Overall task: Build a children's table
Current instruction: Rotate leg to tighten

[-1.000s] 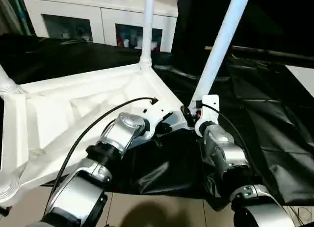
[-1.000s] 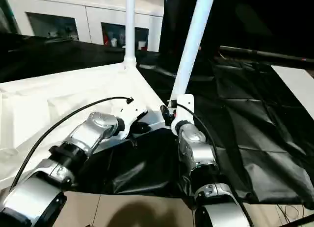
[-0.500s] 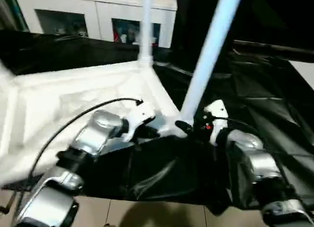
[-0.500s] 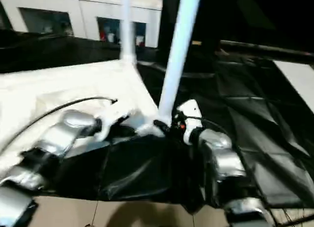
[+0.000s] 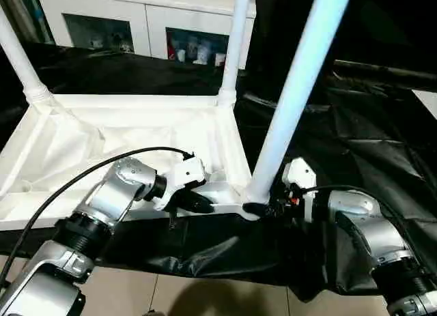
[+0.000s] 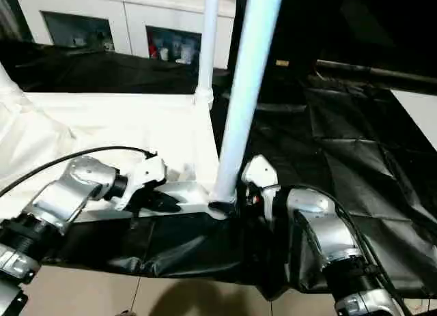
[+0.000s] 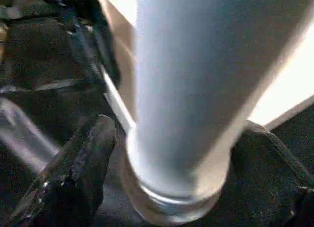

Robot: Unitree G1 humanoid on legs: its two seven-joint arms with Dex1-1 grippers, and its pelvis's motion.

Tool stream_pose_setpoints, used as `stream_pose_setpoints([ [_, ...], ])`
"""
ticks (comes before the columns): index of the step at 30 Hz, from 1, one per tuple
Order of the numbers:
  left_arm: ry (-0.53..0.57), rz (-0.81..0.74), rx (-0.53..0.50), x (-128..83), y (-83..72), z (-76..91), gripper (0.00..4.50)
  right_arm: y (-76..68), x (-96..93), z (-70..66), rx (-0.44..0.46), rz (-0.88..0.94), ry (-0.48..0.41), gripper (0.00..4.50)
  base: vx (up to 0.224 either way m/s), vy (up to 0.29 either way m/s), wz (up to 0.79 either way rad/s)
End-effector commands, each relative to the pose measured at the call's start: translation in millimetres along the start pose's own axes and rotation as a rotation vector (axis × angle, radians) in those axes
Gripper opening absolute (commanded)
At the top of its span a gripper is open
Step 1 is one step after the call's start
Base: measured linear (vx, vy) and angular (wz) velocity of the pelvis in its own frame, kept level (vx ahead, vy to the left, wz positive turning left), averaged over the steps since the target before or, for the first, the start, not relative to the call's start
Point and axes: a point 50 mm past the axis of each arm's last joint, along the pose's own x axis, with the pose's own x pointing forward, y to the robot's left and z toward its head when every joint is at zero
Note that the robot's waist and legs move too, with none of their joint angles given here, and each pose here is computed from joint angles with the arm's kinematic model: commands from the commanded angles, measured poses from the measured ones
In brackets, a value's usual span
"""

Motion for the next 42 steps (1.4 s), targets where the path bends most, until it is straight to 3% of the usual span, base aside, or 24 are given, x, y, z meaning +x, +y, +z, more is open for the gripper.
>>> stream_pose_setpoints([
  [1,0.020,-0.042,0.006,1,-4.3,-0.9,0.00,0.7,-2.8,0.4,-0.019,0.020,0.025,3.70,0.000,0.000,0.00],
  [4,0.018,-0.046,0.007,1,-5.2,0.1,0.00,-2.0,-1.9,-0.3,-0.004,0.006,0.024,3.70,0.000,0.000,0.00],
  [14,0.022,-0.050,0.008,2,-5.4,0.8,0.00,-3.2,1.6,-3.3,0.018,0.011,0.025,2.78,0.000,0.000,0.00],
  [19,0.025,-0.049,0.006,1,-5.4,0.5,0.00,-4.3,3.0,-3.1,0.030,0.000,0.011,2.68,0.000,0.000,0.00],
  [22,0.018,-0.018,-0.025,4,-3.5,-0.8,0.00,-6.9,5.3,-7.4,0.085,-0.073,-0.028,2.67,0.000,0.000,0.00],
  [25,0.003,0.107,-0.083,12,7.7,0.8,0.00,-20.0,11.8,-16.4,0.195,-0.317,-0.057,2.67,0.000,0.000,0.00],
  [28,-0.010,0.264,-0.154,24,21.5,5.7,0.00,-29.7,21.8,-27.8,0.306,-0.589,-0.041,2.66,0.000,0.000,0.00],
  [30,-0.011,0.291,-0.168,26,23.7,6.8,0.00,-30.9,23.9,-29.9,0.329,-0.639,-0.036,2.66,0.000,0.000,0.00],
  [33,-0.023,0.421,-0.230,43,33.5,17.3,0.00,-32.0,44.0,-34.6,0.436,-0.861,-0.010,2.66,0.000,0.000,0.00],
  [38,-0.017,0.459,-0.231,54,36.2,22.5,0.00,-26.1,68.3,-23.2,0.437,-0.834,-0.043,2.66,0.000,0.000,0.00],
  [40,-0.020,0.445,-0.226,56,35.1,23.5,0.00,-23.9,72.2,-17.3,0.422,-0.781,-0.080,3.22,0.000,0.000,0.00],
  [42,-0.012,0.431,-0.215,54,34.1,21.6,0.00,-25.1,69.1,-12.7,0.377,-0.752,-0.107,3.39,0.000,0.000,0.00],
])
